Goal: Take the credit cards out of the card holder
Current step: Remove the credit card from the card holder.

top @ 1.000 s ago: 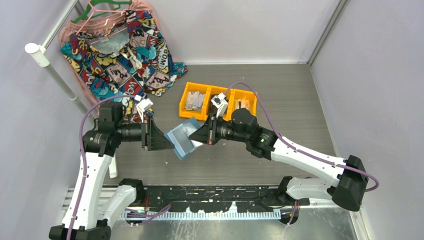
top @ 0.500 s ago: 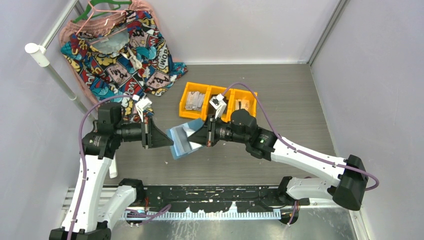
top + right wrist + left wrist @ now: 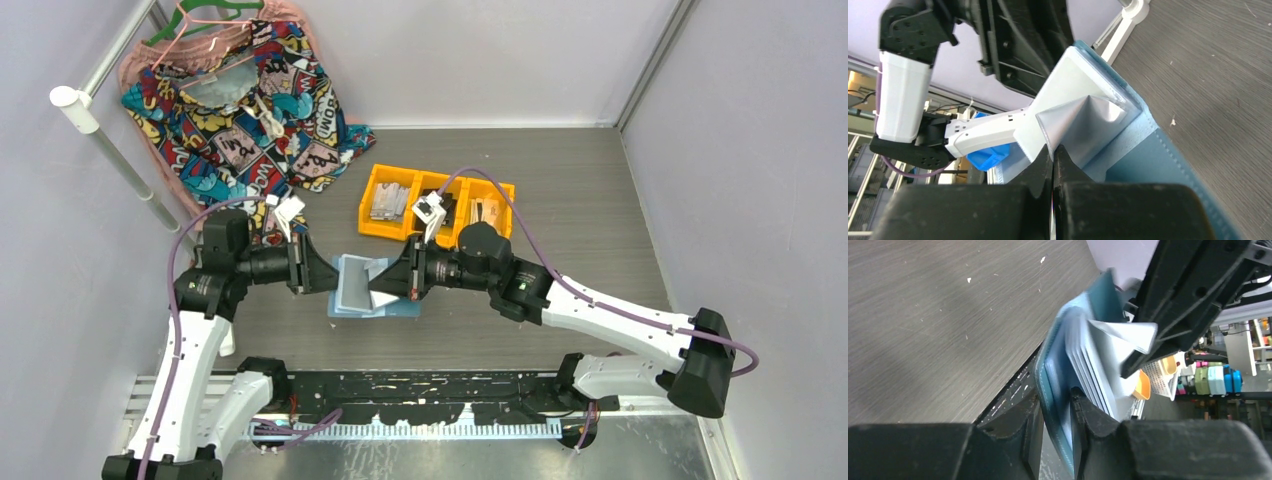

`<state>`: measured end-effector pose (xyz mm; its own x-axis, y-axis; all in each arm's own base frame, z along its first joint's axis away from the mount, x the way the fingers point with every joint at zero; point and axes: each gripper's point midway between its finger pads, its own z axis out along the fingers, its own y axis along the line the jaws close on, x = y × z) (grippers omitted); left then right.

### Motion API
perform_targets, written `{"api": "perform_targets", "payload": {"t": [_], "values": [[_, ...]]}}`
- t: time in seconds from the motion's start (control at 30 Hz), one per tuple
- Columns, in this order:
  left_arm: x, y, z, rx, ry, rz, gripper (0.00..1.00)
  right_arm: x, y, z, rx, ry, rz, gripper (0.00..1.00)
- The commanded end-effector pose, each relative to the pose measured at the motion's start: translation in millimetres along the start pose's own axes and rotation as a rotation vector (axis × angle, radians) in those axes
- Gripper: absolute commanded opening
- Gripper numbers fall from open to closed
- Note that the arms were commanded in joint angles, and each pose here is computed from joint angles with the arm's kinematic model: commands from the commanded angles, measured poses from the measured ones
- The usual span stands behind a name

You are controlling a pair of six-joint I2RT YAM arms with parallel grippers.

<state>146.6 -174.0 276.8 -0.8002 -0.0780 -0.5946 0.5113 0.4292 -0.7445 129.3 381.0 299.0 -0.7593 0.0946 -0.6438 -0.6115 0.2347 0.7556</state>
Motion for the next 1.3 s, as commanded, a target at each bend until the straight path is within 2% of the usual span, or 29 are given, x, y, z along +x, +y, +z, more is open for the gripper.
{"api": "perform_targets", "payload": {"t": [0.0, 0.07, 0.17, 0.2, 0.23, 0.33, 0.37, 0.43, 0.57, 0.7, 0.77, 0.83, 0.9, 0.97, 1.13, 1.27], "values": [[-7.9, -10.9, 0.2, 0.064, -0.047, 0.033, 0.26, -31.7, 54.7, -2.1, -0.159, -0.087, -0.081, 0.03], [-9.0, -13.2, 0.2, 0.075, -0.052, 0.024, 0.26, -31.0, 55.1, -1.0, -0.16, -0.087, -0.086, 0.02], [-10.6, -20.0, 0.3, 0.112, -0.045, -0.003, 0.39, -30.1, 57.1, 1.4, -0.165, -0.084, -0.088, 0.02], [-11.4, -22.9, 0.1, 0.128, -0.045, -0.007, 0.39, -30.1, 57.5, 2.0, -0.165, -0.083, -0.088, 0.02], [-12.8, -25.9, -0.3, 0.144, -0.05, -0.005, 0.37, -29.7, 56.4, 3.4, -0.162, -0.082, -0.088, 0.03], [-16.1, -33.0, -2.6, 0.166, -0.075, 0.037, 0.08, -32.7, 47.8, 3.4, -0.114, -0.101, -0.088, 0.11], [-17.1, -32.9, -3.3, 0.156, -0.088, 0.056, 0.01, -35.2, 43.2, 1.5, -0.083, -0.116, -0.09, 0.14], [-16.5, -31.8, -5.5, 0.129, -0.101, 0.105, 0.0, -40.4, 26.2, -6.5, 0.022, -0.152, -0.092, 0.33], [-20.1, -28.0, -11.6, 0.05, -0.118, 0.222, 0.0, -57.3, -14.0, -31.9, 0.252, -0.277, -0.112, 0.52], [-25.5, -27.2, -17.3, -0.005, -0.138, 0.311, 0.0, -64.0, -37.3, -43.8, 0.4, -0.31, -0.13, 0.64], [-30.1, -24.0, -20.4, -0.047, -0.157, 0.358, 0.0, -68.6, -42.5, -48.2, 0.458, -0.321, -0.138, 0.66], [-32.7, -19.6, -23.3, -0.091, -0.168, 0.391, 0.0, -71.5, -34.6, -48.1, 0.444, -0.334, -0.151, 0.66], [-36.2, -12.6, -26.0, -0.144, -0.186, 0.403, 0.0, -70.7, -16.1, -42.0, 0.362, -0.326, -0.161, 0.61], [-38.0, -6.3, -27.9, -0.185, -0.193, 0.408, 0.0, -68.2, 4.6, -34.2, 0.282, -0.305, -0.169, 0.61], [-43.2, 2.9, -30.5, -0.242, -0.222, 0.41, 0.0, -45.9, 48.0, -7.6, 0.15, -0.206, -0.211, 0.7], [-45.7, -0.9, -31.2, -0.235, -0.235, 0.416, 0.0, -28.9, 40.0, 19.5, 0.217, -0.14, -0.249, 0.76]]}}
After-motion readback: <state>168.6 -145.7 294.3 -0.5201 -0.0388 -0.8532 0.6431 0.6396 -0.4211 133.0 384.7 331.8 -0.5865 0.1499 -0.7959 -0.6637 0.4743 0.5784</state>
